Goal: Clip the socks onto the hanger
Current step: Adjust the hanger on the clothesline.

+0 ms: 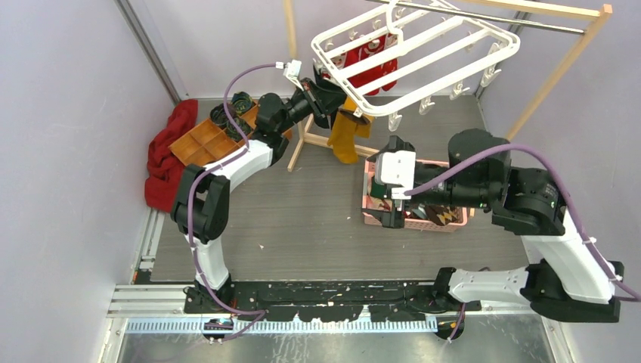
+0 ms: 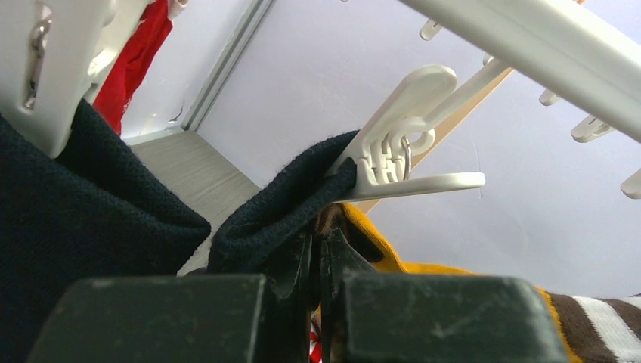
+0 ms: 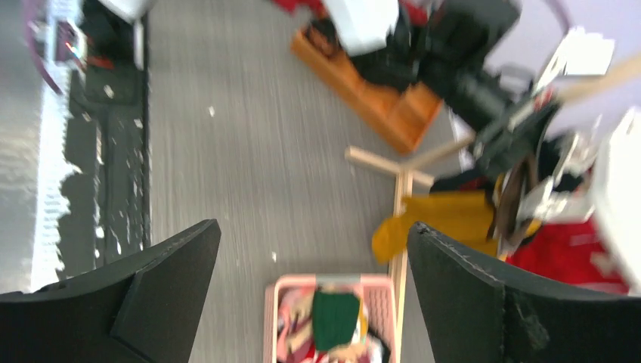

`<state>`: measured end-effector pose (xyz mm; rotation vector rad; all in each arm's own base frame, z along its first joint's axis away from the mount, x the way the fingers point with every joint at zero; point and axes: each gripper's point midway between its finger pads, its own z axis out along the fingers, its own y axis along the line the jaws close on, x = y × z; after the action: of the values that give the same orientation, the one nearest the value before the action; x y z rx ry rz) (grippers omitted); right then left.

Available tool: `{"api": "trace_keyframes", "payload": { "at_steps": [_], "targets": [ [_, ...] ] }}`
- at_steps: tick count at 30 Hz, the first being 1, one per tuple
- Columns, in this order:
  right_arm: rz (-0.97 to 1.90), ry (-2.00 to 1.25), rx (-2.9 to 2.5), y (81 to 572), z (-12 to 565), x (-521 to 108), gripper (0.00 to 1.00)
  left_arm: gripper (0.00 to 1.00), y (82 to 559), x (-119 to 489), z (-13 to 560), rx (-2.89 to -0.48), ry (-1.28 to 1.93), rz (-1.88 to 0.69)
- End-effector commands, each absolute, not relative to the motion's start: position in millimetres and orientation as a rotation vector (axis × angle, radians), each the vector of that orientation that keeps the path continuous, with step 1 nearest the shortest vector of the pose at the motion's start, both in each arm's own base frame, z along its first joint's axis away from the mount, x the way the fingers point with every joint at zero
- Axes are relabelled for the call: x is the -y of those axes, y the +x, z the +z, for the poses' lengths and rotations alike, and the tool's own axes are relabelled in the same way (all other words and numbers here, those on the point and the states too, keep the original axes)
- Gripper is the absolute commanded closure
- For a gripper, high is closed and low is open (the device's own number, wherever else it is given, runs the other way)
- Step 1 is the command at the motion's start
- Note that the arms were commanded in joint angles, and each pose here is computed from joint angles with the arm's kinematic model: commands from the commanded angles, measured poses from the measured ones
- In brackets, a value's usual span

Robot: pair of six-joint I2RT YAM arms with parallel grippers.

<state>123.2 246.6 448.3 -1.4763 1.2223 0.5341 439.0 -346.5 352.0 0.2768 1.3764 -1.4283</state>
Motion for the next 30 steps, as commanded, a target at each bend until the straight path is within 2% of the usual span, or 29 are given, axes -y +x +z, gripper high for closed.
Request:
{"api": "trace_keyframes", "payload": {
  "at_steps": [1,10,16,24,30],
  "targets": [
    [0.384,-1.374,-1.381,151.1,416.9,-215.3,0.0,1.0,432.9,340.0,376.3,-1.278,0.317,-1.426],
    [0.557,-0.901,-1.419,173.4,434.9,-173.1,0.0,1.0,435.9,344.0,372.7,-1.272,0.312,-1.457],
    [0.648,-0.82,-1.345,177.9,451.4,-175.7,0.03,1.0,435.4,345.5,372.9,-1.274,0.32,-1.473],
    [0.823,-0.733,-1.38,198.5,463.3,-190.1,0.11,1.0,434.1,346.2,372.8,-1.265,0.326,-1.485],
    [0.983,-0.637,-1.359,225.5,475.2,-170.2,0.19,1.0,434.1,347.3,374.5,-1.25,0.33,-1.499]
  ]
}}
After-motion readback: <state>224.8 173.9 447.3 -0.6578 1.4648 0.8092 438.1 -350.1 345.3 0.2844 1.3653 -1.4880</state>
